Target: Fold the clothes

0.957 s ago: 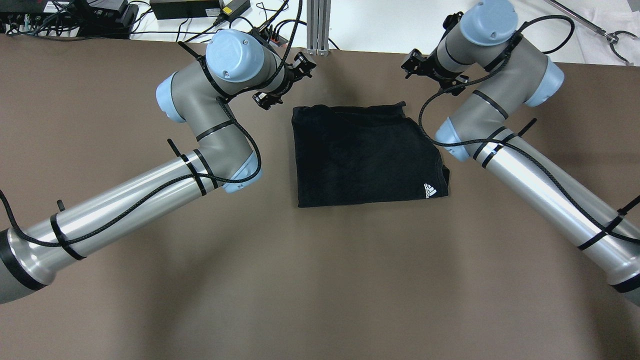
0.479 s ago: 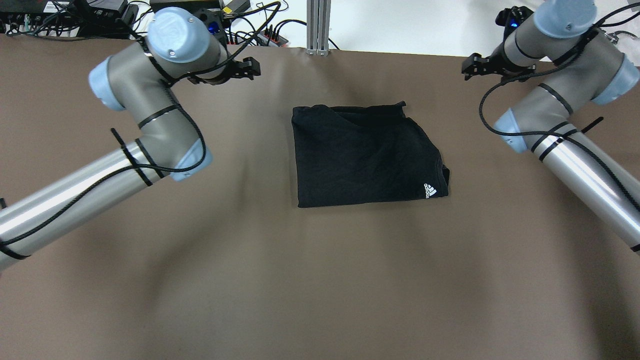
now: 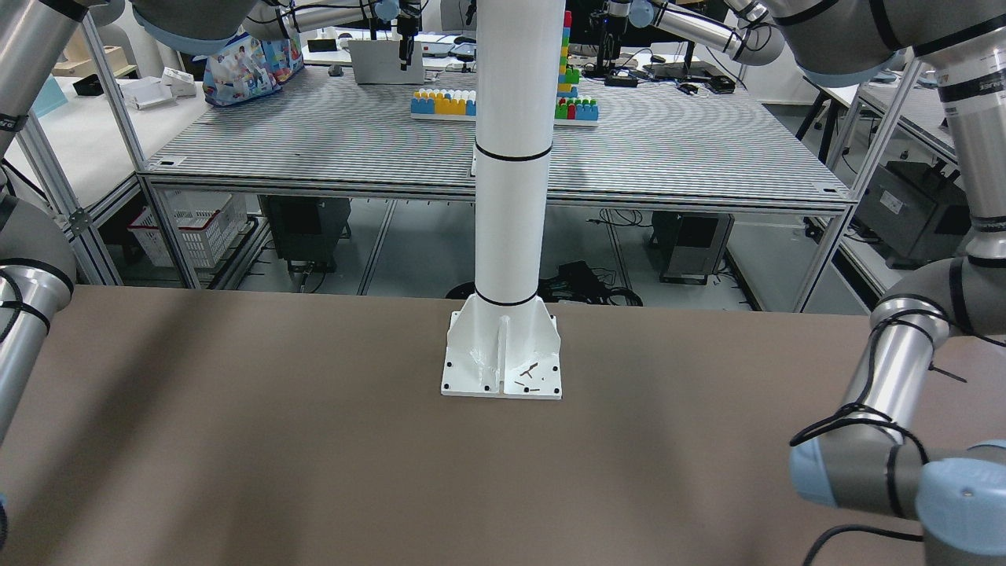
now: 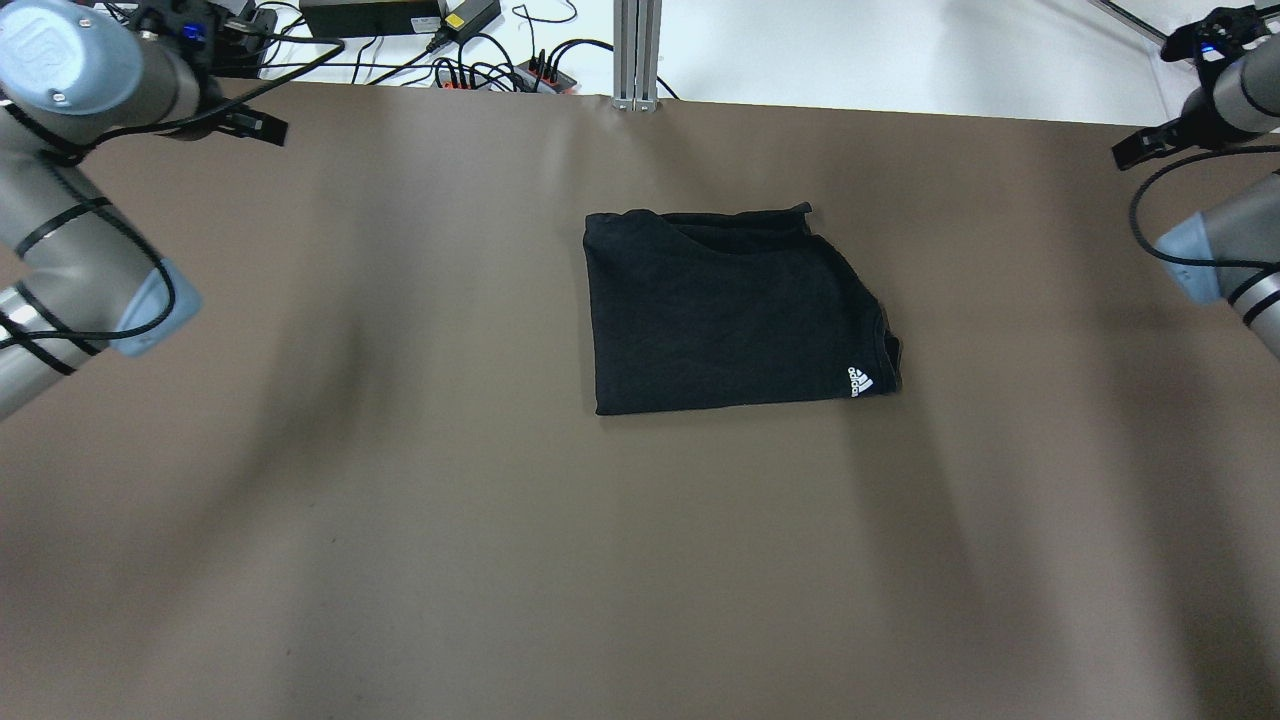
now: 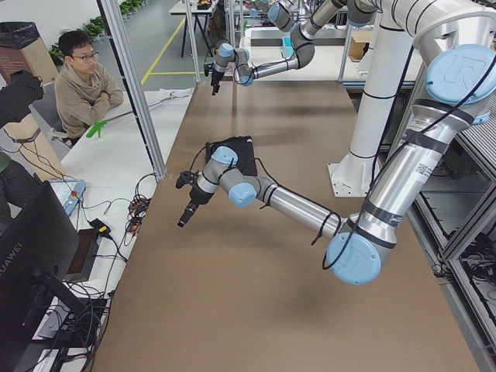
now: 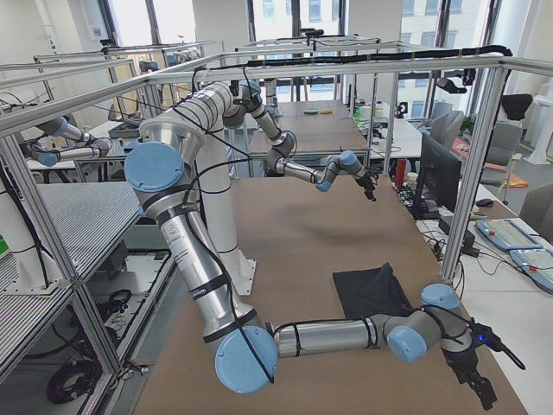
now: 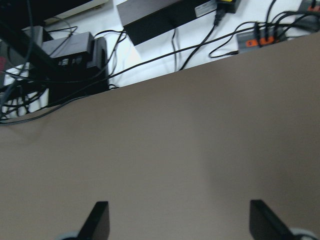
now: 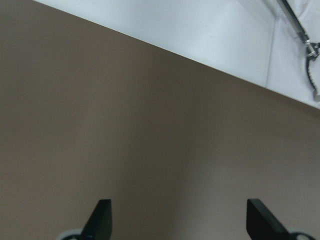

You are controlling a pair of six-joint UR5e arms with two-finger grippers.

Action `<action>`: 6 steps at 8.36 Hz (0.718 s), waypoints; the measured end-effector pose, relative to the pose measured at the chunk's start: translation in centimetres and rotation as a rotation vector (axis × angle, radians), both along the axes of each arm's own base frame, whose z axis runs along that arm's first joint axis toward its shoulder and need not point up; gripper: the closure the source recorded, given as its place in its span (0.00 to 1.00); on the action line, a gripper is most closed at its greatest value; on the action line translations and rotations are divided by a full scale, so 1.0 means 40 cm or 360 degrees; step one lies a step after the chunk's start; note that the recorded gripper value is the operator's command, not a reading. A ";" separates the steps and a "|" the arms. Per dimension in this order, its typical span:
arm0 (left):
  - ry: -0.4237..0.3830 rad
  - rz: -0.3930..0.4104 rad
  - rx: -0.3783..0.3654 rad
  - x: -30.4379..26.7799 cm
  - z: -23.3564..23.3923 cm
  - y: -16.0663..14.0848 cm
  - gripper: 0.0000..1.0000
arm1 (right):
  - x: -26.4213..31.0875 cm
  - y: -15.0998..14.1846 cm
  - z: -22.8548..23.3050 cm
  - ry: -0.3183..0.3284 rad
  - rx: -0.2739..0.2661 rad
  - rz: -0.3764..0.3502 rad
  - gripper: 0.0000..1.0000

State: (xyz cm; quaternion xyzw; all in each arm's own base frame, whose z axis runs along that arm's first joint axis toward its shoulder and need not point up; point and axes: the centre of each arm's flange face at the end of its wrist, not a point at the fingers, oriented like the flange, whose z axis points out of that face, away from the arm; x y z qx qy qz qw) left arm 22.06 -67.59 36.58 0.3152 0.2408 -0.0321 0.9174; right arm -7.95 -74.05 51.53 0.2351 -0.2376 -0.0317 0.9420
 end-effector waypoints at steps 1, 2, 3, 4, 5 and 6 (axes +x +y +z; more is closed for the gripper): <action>-0.0166 0.0042 0.0035 -0.124 0.089 0.026 0.00 | 0.098 0.017 0.052 0.0102 0.0041 -0.0046 0.05; -0.0304 0.0089 0.0050 -0.251 0.168 0.054 0.00 | 0.190 0.036 0.097 0.0200 0.0074 -0.0091 0.05; -0.0402 0.0155 0.0050 -0.379 0.242 0.080 0.00 | 0.278 0.055 0.127 0.0281 0.0104 -0.0125 0.05; -0.0434 0.0219 0.0040 -0.486 0.307 0.098 0.00 | 0.348 0.074 0.147 0.0336 0.0125 -0.0144 0.05; -0.0422 0.0268 0.0036 -0.581 0.374 0.108 0.00 | 0.387 0.101 0.163 0.0364 0.0135 -0.0153 0.05; -0.0395 0.0308 0.0050 -0.665 0.449 0.114 0.00 | 0.408 0.134 0.178 0.0376 0.0140 -0.0154 0.05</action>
